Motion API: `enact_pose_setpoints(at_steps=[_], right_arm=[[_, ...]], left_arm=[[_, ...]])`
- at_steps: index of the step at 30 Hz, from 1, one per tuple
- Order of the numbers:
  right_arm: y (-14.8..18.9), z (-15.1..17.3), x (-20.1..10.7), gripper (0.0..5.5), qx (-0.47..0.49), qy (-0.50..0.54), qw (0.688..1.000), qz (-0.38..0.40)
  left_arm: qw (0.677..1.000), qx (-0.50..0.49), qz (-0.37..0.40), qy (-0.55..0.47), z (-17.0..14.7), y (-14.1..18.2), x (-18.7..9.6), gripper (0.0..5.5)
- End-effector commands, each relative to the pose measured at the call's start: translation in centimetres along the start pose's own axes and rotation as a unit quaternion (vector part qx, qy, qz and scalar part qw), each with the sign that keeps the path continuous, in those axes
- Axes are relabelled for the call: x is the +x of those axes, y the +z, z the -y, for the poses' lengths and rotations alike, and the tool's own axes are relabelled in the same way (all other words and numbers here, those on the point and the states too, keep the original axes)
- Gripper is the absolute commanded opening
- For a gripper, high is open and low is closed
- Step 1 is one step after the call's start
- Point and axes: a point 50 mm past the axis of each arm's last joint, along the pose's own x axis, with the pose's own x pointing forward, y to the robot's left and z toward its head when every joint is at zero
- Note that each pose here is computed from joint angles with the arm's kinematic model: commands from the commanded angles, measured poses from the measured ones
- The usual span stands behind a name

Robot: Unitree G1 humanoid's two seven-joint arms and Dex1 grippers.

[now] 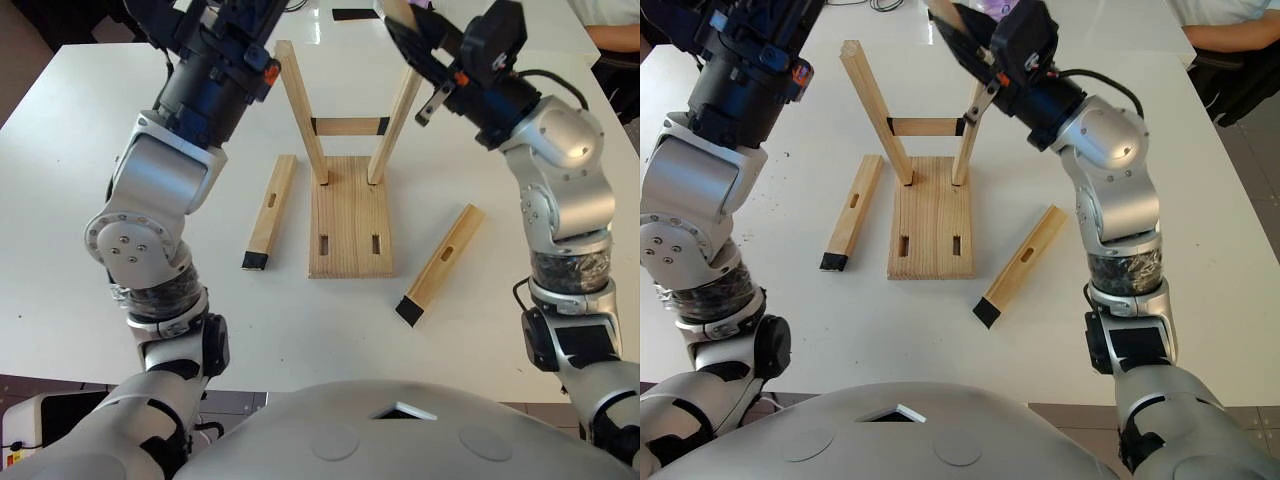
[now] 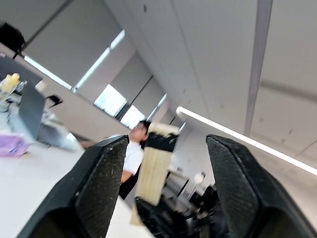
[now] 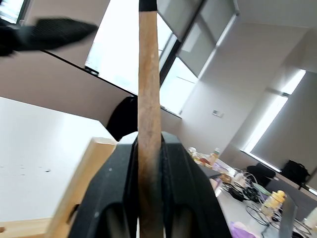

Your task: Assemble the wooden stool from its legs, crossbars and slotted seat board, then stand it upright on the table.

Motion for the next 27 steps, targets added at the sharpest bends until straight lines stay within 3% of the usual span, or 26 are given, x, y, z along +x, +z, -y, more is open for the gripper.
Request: enact_pose_setpoints(at_steps=[1,15,27], right_arm=[[0.4,-0.8,0.0,0.42,0.002,0.007,1.0,0.005],[-0.9,-3.0,0.1,0.42,0.018,0.014,1.0,-0.011],[-1.1,-3.8,-0.9,0.42,0.043,0.057,0.997,-0.016]], left_arm=[[0.999,0.012,-0.036,0.003,-0.1,0.0,0.0,2.88],[0.996,0.011,-0.067,-0.06,1.1,-0.8,-0.3,2.88],[0.996,0.03,-0.07,-0.037,0.0,-0.9,-0.4,2.88]])
